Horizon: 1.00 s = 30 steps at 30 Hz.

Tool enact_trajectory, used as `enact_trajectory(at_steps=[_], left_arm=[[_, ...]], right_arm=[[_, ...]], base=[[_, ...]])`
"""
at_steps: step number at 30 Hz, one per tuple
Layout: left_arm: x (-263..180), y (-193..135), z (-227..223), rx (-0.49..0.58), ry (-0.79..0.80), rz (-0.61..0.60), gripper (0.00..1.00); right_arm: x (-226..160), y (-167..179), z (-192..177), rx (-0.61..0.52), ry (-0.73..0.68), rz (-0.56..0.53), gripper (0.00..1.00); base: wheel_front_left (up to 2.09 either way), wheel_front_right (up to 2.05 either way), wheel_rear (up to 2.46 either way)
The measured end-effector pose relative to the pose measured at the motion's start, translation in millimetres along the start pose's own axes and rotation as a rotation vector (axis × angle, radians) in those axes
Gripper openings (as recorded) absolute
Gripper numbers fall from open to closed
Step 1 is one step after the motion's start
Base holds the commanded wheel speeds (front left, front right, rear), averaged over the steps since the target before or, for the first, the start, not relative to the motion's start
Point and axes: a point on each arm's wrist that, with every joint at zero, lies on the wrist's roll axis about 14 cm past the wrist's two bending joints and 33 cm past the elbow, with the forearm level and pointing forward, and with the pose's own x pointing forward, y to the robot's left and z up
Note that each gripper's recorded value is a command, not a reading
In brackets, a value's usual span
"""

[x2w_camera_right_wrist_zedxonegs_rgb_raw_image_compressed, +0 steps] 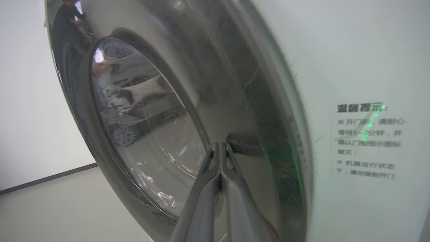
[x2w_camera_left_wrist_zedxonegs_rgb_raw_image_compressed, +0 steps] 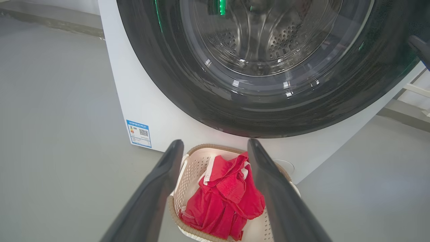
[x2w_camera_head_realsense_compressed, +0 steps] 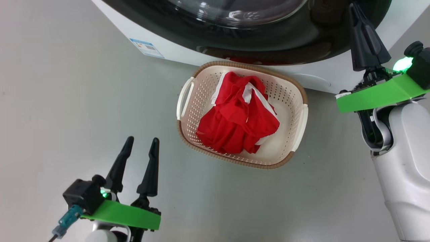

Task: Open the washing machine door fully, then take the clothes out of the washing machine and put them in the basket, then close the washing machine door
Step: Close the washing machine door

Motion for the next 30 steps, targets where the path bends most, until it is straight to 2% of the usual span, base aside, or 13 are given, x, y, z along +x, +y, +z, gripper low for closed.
enact_trajectory(at_steps=[13, 16, 17, 18, 19, 30], left_arm=[[2, -4, 8, -0.009, -0.023, -0.013, 1.0], [1, -6, 11, -0.011, -0.034, -0.019, 1.0], [0, -7, 12, -0.01, -0.037, -0.022, 1.0], [0, -8, 14, -0.01, -0.041, -0.024, 1.0], [-1, -8, 15, -0.009, -0.044, -0.027, 1.0], [-9, -15, 21, -0.002, -0.064, -0.052, 1.0]], right_arm=[[2, 5, 14, -0.006, -0.026, 0.008, 0.01], [-6, 5, 14, -0.018, -0.013, -0.001, 0.29], [-10, 5, 13, -0.02, -0.003, -0.005, 0.44], [-15, 4, 11, -0.023, 0.008, -0.008, 0.95], [-20, 5, 8, -0.026, 0.02, -0.01, 1.0], [-68, 8, 3, -0.04, 0.086, -0.045, 1.0]], base=[[0.0, 0.0, 0.0], [0.0, 0.0, 0.0], [0.0, 0.0, 0.0], [0.0, 0.0, 0.0], [0.0, 0.0, 0.0], [0.0, 0.0, 0.0]])
